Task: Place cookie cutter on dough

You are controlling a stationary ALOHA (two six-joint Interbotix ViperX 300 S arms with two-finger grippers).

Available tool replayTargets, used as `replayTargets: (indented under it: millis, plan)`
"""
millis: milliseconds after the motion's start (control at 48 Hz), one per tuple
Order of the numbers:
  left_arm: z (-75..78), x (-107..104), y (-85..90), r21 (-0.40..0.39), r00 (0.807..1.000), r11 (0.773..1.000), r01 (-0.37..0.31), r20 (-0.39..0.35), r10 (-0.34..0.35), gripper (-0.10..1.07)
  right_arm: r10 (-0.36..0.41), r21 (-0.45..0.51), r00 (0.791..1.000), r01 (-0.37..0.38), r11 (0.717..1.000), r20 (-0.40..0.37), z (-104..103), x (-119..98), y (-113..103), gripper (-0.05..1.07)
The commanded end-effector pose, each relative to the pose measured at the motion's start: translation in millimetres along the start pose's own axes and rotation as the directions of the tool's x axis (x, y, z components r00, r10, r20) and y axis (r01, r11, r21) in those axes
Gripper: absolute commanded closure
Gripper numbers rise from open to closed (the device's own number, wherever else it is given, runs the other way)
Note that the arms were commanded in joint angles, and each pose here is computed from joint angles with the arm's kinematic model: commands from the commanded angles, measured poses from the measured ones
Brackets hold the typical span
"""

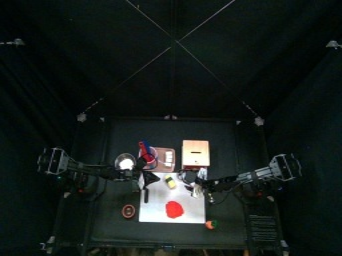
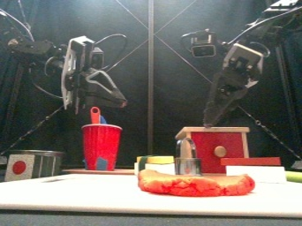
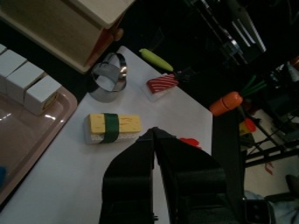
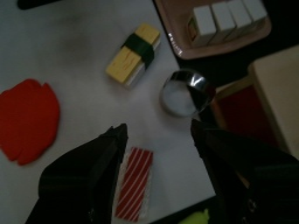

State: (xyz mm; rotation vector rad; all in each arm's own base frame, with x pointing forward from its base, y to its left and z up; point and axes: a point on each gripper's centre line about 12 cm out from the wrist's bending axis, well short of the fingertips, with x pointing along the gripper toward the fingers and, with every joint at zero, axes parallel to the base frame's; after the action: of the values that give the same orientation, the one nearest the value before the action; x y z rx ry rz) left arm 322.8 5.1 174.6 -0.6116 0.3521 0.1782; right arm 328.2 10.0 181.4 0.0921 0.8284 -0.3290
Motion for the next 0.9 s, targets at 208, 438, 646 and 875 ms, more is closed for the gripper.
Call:
replayTargets:
  millis: [208, 438, 646, 875]
  plan:
    - [7.8, -0.8, -4.2, 0.001, 0.999, 1.000, 0.015, 0.028, -0.015, 0.56, 0.005, -0.110, 0.994, 0.007, 0.994, 0.107, 64.4, 7.3, -1.5, 0.11]
    - [7.4, -1.0, -3.3, -0.001, 1.000, 1.000, 0.013, 0.027, -0.013, 0.56, 0.008, -0.167, 0.999, -0.001, 0.986, 0.042, 66.6, 21.7, -9.2, 0.11]
    - [6.5, -1.3, -2.5, -0.003, 1.000, 1.000, 0.010, 0.024, -0.010, 0.56, 0.016, -0.194, 1.000, -0.016, 0.981, -0.004, 62.0, 26.1, -19.5, 0.11]
    - [6.2, -1.3, -3.0, -0.001, 1.000, 1.000, 0.012, 0.023, -0.012, 0.56, 0.016, -0.216, 0.998, -0.029, 0.976, -0.059, 52.3, 37.1, -26.6, 0.11]
